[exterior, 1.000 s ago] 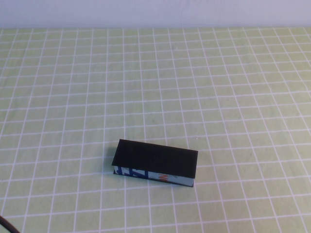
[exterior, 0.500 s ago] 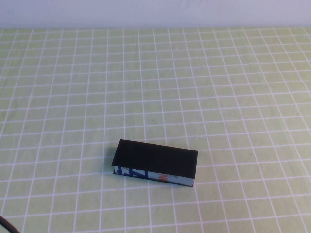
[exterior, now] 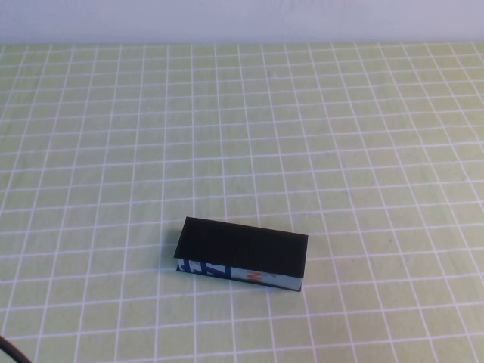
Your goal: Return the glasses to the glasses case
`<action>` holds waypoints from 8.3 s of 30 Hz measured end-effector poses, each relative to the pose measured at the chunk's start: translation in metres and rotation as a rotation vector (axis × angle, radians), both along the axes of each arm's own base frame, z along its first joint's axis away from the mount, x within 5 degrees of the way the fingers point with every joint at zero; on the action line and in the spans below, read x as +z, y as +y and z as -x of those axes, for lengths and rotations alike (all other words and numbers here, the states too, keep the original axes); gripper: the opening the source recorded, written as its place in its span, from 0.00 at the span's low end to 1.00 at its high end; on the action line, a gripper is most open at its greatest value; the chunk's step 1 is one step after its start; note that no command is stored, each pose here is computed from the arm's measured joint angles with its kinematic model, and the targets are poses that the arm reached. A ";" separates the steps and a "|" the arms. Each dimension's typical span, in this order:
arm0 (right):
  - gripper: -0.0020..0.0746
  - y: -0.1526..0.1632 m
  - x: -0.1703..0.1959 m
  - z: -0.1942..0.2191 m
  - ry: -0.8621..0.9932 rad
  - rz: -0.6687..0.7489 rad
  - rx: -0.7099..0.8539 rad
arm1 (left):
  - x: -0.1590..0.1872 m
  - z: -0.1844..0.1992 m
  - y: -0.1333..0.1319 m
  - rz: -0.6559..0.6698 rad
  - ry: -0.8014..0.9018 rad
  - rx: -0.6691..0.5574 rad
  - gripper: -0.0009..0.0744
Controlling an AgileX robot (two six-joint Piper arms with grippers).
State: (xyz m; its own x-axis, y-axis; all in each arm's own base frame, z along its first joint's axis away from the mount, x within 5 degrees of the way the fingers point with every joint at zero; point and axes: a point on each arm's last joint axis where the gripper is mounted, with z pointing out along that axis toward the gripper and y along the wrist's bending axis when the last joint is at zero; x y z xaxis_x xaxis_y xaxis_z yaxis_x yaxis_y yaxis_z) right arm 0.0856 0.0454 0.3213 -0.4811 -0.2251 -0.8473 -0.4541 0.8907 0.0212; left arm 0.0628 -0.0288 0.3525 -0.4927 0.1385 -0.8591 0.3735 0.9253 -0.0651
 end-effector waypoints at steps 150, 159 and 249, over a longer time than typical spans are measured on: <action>0.00 -0.031 -0.109 0.043 -0.251 -0.218 -0.256 | -0.179 0.010 0.029 0.093 -0.235 0.401 0.01; 0.00 -0.031 -0.109 0.043 -0.251 -0.218 -0.256 | -0.179 0.010 0.029 0.093 -0.235 0.401 0.01; 0.00 -0.043 -0.146 0.032 -0.281 -0.146 -0.476 | -0.179 0.010 0.029 0.088 -0.234 0.400 0.01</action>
State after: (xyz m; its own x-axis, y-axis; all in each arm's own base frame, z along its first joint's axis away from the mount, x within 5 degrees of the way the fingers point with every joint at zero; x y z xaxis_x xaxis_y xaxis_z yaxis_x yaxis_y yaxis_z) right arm 0.0536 0.0025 0.1751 -0.2529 0.0909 -0.9632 -0.0095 0.9953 0.0964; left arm 0.0529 -0.0002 0.1735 -0.2843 -0.1014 -0.9533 0.0027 0.9943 -0.1066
